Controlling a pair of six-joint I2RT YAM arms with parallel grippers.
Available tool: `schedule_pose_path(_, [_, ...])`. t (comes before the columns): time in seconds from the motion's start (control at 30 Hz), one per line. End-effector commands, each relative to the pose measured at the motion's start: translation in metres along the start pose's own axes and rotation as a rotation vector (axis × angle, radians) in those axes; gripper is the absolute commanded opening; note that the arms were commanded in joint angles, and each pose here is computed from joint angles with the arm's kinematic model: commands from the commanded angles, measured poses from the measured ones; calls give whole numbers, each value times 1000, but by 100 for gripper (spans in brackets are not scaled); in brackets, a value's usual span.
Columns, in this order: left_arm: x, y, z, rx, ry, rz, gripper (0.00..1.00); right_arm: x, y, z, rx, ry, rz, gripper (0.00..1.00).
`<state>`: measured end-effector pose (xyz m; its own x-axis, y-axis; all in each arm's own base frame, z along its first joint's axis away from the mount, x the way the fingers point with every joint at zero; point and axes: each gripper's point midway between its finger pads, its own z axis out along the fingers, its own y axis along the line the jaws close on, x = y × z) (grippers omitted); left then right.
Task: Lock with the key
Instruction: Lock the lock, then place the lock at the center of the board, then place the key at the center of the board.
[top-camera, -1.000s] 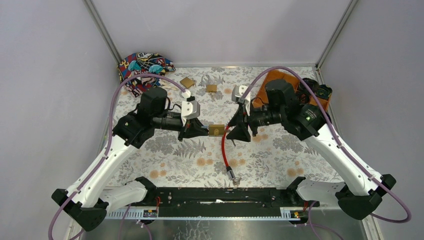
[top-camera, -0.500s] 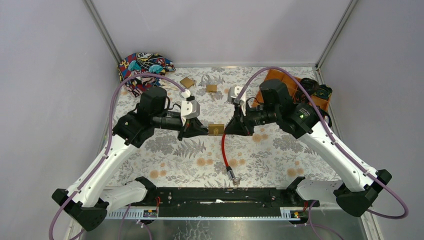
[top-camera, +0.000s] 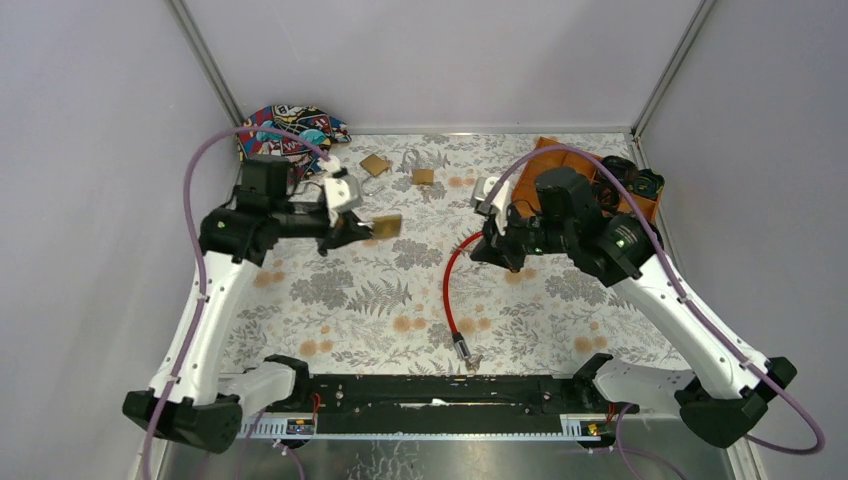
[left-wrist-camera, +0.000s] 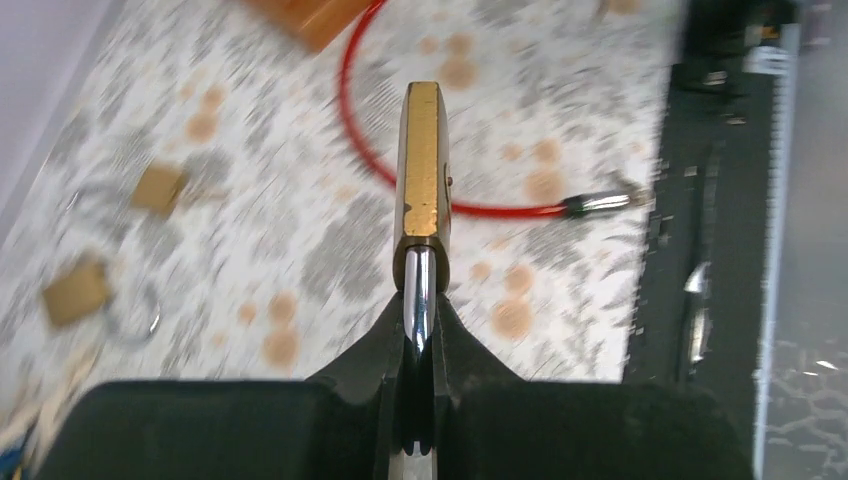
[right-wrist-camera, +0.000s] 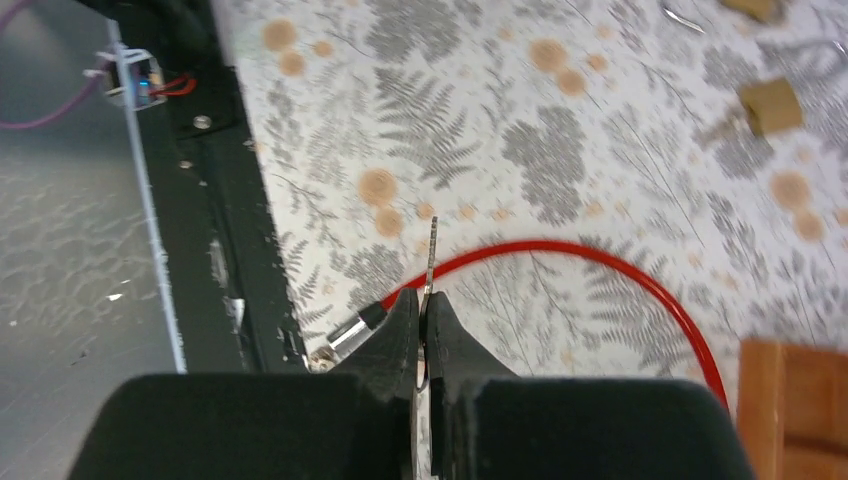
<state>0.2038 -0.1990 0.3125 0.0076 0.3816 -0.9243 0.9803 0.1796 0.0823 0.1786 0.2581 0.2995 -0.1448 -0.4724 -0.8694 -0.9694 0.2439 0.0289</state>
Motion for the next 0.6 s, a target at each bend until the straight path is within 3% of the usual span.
schedule_pose_path(0.0, [11, 22, -36, -47, 15, 32, 0, 18, -28, -17, 174, 25, 37, 0])
schedule_pose_path(0.07, [41, 43, -41, -142, 78, -116, 0, 18, -33, -8, 185, 1, 89, 0])
schedule_pose_path(0.2, [157, 91, -69, -416, 207, -584, 0, 2, -26, 36, 89, -78, 283, 0])
schedule_pose_path(0.37, [221, 119, -120, -628, 27, -1126, 0, -34, -14, 108, 8, -213, 506, 0])
schedule_pose_path(0.43, [242, 124, -134, -742, -19, -1222, 0, -43, -8, 143, -54, -249, 633, 0])
schedule_pose_path(0.57, [283, 123, -148, -952, -39, -1364, 0, -29, 14, 239, -114, -116, 857, 0])
